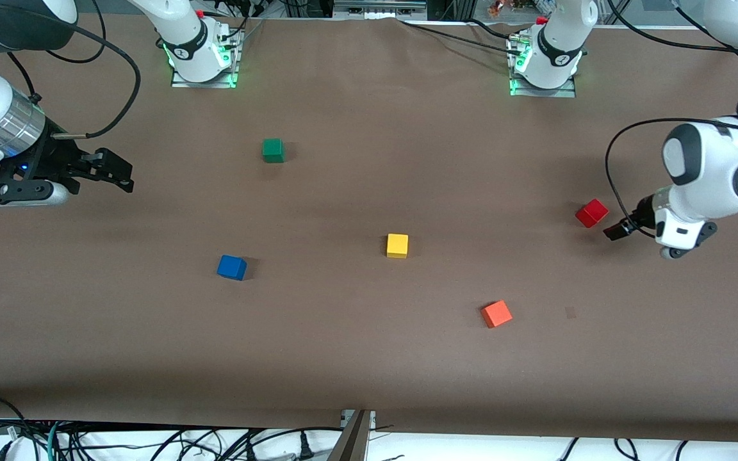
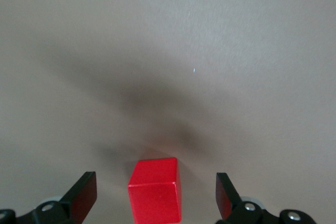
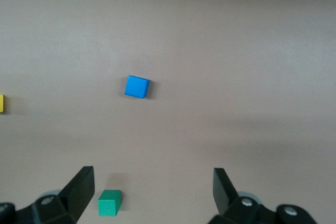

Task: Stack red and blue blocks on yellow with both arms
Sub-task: 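Grasp the red cube with the left gripper and lift it, then carry the red cube onto the yellow cube while the right gripper grasps blue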

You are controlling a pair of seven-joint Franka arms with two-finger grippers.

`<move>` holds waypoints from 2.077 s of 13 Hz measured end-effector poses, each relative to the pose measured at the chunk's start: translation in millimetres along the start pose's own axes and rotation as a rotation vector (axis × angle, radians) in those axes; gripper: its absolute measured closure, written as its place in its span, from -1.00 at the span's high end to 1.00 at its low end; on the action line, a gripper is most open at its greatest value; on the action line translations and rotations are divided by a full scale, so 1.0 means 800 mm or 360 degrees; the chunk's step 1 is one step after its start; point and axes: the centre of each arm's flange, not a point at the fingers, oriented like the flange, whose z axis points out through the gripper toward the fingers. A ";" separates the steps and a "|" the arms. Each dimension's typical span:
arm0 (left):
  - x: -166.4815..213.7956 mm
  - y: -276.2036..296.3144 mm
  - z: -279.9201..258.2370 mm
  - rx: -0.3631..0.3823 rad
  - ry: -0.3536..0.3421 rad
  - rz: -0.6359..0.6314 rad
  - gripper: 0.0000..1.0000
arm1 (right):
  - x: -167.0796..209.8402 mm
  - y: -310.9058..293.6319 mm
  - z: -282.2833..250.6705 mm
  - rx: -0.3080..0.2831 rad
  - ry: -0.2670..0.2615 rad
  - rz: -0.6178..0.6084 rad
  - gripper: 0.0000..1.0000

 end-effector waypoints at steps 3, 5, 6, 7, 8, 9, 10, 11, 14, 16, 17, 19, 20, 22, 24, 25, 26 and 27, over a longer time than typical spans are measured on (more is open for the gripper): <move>-0.027 -0.007 0.026 -0.0018 0.0041 -0.0016 1.00 | 0.000 0.000 0.000 0.0000 -0.0001 0.0000 1.00; -0.041 -0.011 0.045 -0.0045 0.0095 -0.0025 1.00 | 0.000 0.000 0.000 0.0000 -0.0001 0.0000 1.00; -0.049 -0.013 0.054 -0.0057 0.0117 -0.0025 1.00 | 0.000 0.000 0.000 0.0000 -0.0001 0.0000 1.00; -0.057 -0.013 0.062 -0.0066 0.0132 -0.0029 1.00 | 0.000 0.000 0.000 0.0000 -0.0002 0.0000 1.00; -0.065 -0.014 0.069 -0.0072 0.0141 -0.0034 1.00 | 0.000 0.000 0.001 0.0000 -0.0002 0.0000 1.00; -0.069 -0.014 0.073 -0.0075 0.0143 -0.0041 0.99 | 0.000 0.000 0.001 0.0000 -0.0002 0.0001 1.00; -0.072 -0.014 0.075 -0.0076 0.0143 -0.0044 0.92 | 0.000 0.000 0.001 0.0000 -0.0002 0.0001 1.00; -0.072 -0.014 0.076 -0.0076 0.0143 -0.0046 0.89 | 0.000 0.000 0.001 0.0000 -0.0002 0.0001 1.00; -0.074 -0.011 0.076 -0.0077 0.0143 -0.0036 0.21 | 0.000 0.000 0.001 0.0000 -0.0002 0.0001 1.00; -0.075 -0.009 0.076 -0.0079 0.0144 -0.0029 0.12 | 0.000 0.000 0.001 0.0000 -0.0002 0.0001 1.00; -0.075 -0.005 0.073 -0.0084 0.0151 -0.0012 0.12 | 0.000 0.000 0.001 0.0000 -0.0002 0.0001 1.00; -0.073 0.021 0.054 -0.0107 0.0179 0.0072 0.12 | 0.000 0.000 0.001 0.0000 -0.0001 0.0001 1.00; -0.073 0.044 0.038 -0.0113 0.0174 0.0128 0.12 | 0.000 0.000 0.000 0.0000 0.0000 0.0000 1.00; -0.074 0.109 -0.012 -0.0119 0.0140 0.0261 0.12 | 0.000 0.000 0.001 0.0000 0.0000 0.0000 1.00; -0.086 0.180 -0.073 -0.0127 0.0104 0.0405 0.12 | 0.002 0.000 0.004 -0.0001 -0.0008 0.0000 1.00; -0.094 0.211 -0.101 -0.0136 0.0092 0.0470 0.12 | 0.005 0.000 0.013 -0.0004 -0.0023 0.0001 1.00; -0.104 0.241 -0.123 -0.0146 0.0084 0.0532 0.12 | 0.011 0.001 0.029 -0.0024 -0.0051 -0.0002 1.00; -0.117 0.269 -0.138 -0.0158 0.0082 0.0576 0.12 | 0.018 0.004 0.051 -0.0074 -0.0089 -0.0018 1.00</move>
